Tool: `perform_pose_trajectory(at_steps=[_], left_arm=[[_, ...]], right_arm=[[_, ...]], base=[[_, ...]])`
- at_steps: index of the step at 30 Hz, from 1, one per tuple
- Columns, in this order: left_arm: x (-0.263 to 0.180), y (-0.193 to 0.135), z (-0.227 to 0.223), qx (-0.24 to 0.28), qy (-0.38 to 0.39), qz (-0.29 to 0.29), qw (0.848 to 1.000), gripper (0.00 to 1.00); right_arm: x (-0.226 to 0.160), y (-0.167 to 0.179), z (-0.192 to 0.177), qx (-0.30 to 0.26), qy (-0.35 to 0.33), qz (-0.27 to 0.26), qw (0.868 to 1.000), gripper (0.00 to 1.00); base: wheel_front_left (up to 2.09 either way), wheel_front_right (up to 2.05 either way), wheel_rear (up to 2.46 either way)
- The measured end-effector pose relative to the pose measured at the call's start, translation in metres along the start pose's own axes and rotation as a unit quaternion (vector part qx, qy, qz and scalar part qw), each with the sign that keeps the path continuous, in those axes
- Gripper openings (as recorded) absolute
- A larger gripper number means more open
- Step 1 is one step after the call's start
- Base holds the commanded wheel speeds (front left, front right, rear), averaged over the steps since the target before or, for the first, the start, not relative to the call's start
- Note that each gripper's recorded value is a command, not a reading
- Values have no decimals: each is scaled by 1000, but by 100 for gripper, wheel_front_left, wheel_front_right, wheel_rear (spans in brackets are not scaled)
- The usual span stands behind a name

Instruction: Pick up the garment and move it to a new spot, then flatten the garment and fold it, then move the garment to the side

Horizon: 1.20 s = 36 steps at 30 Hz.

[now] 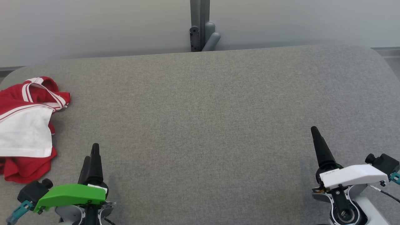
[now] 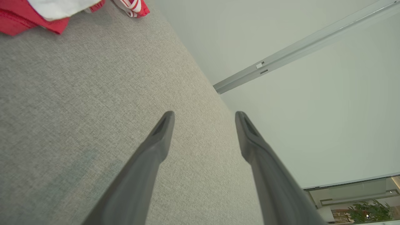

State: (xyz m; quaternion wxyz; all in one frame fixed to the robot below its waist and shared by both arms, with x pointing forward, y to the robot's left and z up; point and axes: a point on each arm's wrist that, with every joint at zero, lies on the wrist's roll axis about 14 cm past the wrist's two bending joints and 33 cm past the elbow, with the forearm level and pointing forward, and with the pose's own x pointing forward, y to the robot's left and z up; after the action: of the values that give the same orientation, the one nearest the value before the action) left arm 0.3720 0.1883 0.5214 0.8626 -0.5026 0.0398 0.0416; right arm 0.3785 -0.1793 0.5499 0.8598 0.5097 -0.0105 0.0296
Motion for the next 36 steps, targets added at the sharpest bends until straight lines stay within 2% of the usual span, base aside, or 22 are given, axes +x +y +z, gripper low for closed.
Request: perform_pose_trajectory(at_steps=[14, 36], left_arm=[[0, 0, -9, 144, 3, 2, 990, 100], [1, -1, -14, 283, -5, -3, 959, 100]], right_arm=[[-3, 0, -3, -124, 1, 15, 992, 100], [-5, -7, -1, -265, -6, 9, 964, 100]], base=[[0, 0, 0], [0, 0, 0]])
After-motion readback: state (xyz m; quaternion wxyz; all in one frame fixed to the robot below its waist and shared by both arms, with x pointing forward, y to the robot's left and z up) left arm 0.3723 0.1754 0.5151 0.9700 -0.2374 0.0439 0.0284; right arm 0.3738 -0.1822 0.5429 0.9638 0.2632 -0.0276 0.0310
